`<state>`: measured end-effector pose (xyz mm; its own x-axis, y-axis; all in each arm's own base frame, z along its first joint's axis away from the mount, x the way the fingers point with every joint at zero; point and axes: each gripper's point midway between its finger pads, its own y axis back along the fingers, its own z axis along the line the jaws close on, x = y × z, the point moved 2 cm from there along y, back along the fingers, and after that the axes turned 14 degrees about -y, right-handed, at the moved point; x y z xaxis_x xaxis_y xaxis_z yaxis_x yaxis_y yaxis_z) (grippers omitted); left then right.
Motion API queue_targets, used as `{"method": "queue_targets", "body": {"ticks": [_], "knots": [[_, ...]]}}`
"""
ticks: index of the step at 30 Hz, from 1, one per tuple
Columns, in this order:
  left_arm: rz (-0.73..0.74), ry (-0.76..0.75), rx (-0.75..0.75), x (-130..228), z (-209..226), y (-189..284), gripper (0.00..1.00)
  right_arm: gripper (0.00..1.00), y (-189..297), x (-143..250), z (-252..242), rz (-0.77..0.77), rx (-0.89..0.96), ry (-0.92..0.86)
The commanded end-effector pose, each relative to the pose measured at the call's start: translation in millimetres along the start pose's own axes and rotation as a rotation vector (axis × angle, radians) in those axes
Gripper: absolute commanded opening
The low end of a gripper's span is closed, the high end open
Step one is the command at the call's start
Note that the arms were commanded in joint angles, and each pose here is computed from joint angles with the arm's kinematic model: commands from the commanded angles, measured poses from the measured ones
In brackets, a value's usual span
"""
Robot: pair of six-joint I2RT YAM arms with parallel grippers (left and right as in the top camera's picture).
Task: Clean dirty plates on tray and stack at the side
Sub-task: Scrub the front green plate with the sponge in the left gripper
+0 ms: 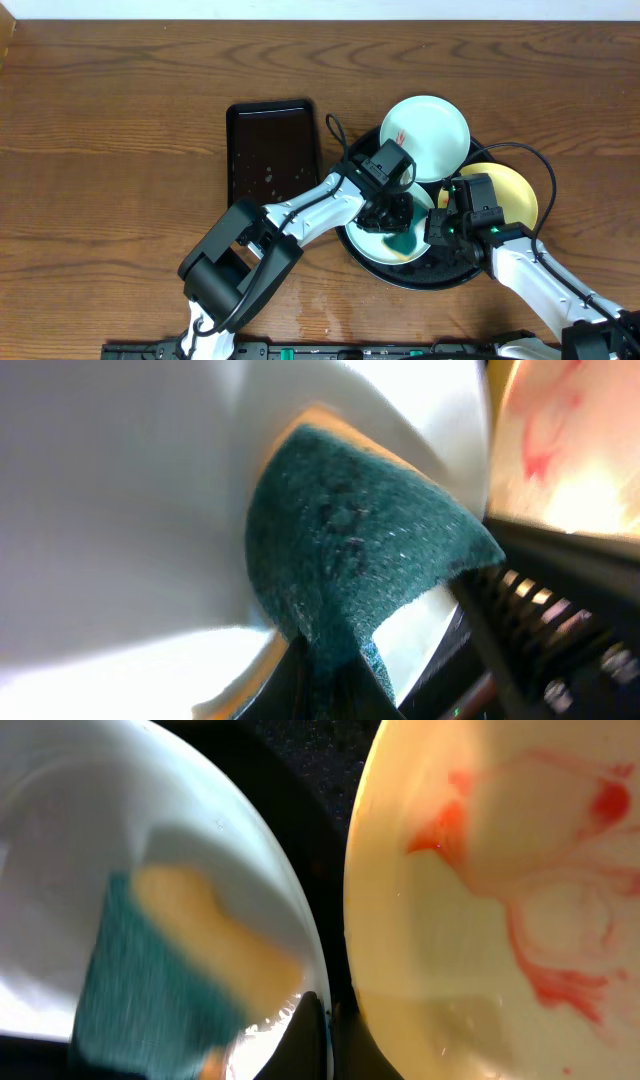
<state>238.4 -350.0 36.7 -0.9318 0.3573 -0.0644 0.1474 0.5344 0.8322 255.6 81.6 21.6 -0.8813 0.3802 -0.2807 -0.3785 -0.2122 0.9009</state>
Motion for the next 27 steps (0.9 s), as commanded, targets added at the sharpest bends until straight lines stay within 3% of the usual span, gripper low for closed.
{"method": "queue_targets", "body": {"ticks": [1,6,11,17,21,27], "knots": [[0.12,0.053,-0.026,27,14,-10,0.07,0.01,0,0,0,0.008,0.004,0.018],[0.087,0.13,-0.252,23,64,6,0.07,0.01,0,0,0,0.008,0.004,0.018],[-0.052,0.18,-0.526,-4,118,47,0.07,0.01,0,1,-2,0.011,0.012,0.017],[-0.208,0.16,-0.757,-24,144,86,0.08,0.01,0,1,-7,0.006,0.045,0.016],[-0.191,0.15,-0.663,-24,129,74,0.08,0.01,0,1,-7,0.006,0.044,0.016],[-0.218,0.073,-0.364,-42,73,43,0.07,0.01,0,1,-7,0.006,0.044,0.016]]}}
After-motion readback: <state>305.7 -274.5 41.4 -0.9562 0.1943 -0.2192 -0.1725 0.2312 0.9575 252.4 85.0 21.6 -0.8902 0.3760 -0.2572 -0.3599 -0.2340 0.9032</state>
